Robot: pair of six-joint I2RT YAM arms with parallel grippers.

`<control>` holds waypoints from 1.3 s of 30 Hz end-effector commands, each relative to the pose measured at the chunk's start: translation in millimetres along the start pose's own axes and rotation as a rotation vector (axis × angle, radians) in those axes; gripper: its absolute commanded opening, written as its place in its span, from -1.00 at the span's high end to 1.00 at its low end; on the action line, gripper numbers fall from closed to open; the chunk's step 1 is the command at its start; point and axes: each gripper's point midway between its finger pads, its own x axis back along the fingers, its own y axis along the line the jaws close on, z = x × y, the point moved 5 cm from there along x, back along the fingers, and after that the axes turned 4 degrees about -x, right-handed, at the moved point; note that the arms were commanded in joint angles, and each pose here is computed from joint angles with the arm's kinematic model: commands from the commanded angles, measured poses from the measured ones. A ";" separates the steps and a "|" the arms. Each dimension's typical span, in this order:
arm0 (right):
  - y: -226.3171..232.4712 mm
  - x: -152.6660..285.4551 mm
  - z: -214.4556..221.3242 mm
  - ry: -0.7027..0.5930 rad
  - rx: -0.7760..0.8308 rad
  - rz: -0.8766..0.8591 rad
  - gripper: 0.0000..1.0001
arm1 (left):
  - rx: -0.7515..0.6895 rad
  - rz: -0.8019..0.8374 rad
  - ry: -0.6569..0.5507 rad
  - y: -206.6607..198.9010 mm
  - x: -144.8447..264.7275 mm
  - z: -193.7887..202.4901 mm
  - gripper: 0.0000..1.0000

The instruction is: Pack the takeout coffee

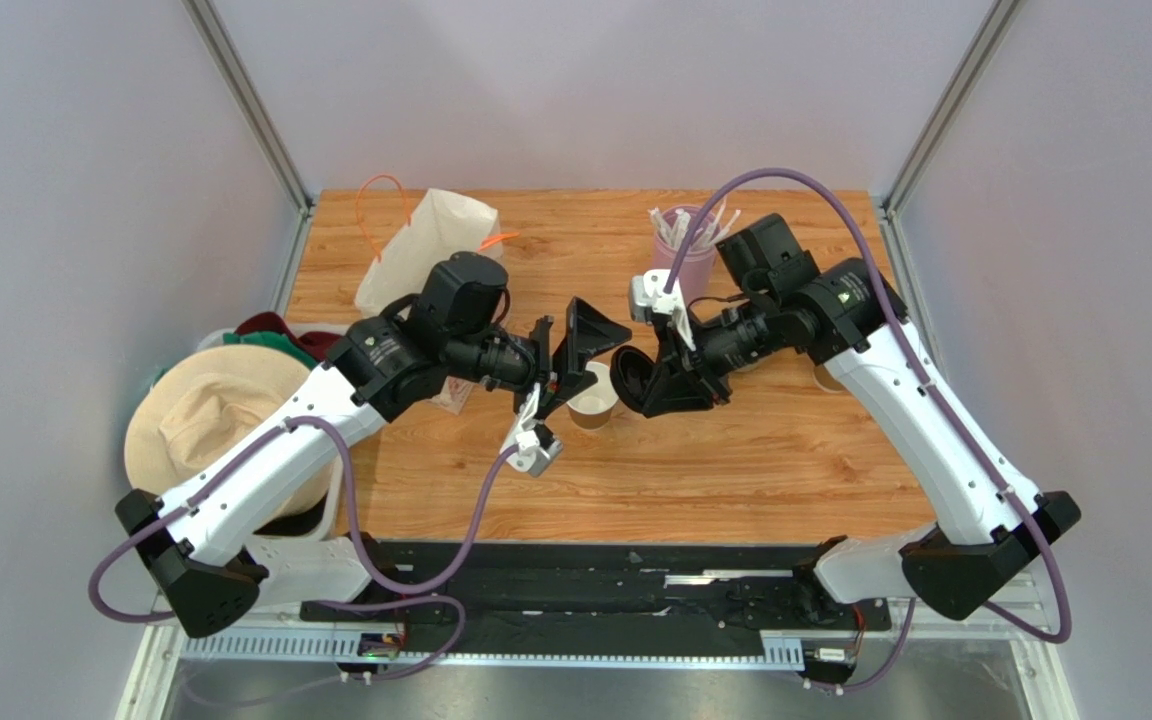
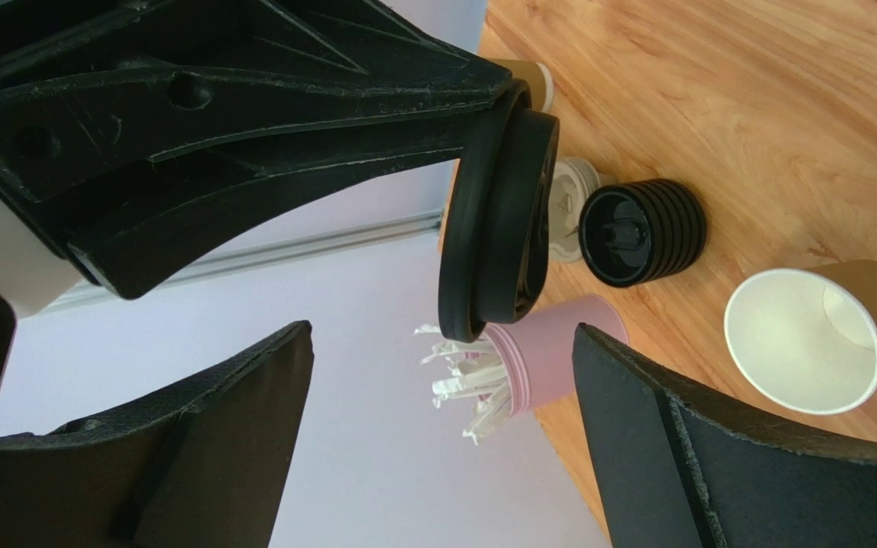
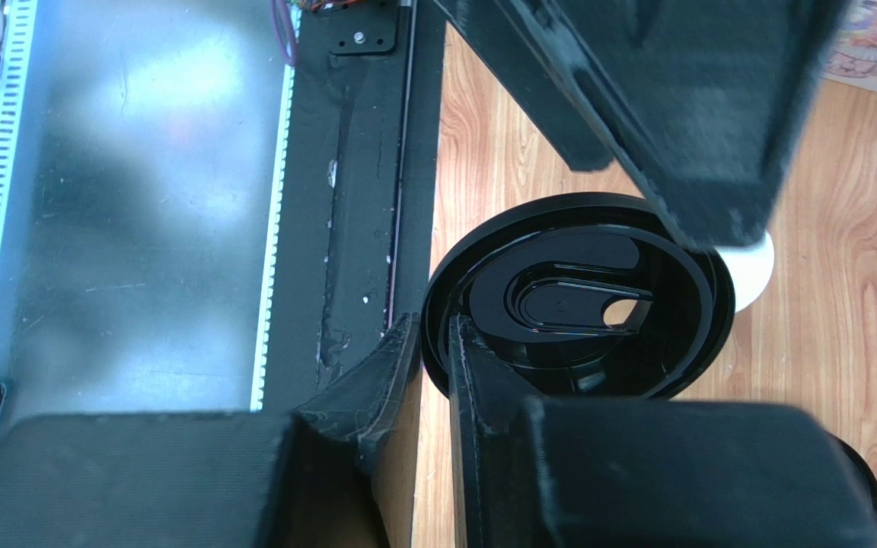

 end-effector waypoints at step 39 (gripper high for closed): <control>26.0 -3.8 6.1 0.087 -0.011 -0.017 0.65 | 0.036 0.109 -0.122 -7.3 -27.0 -37.1 -0.25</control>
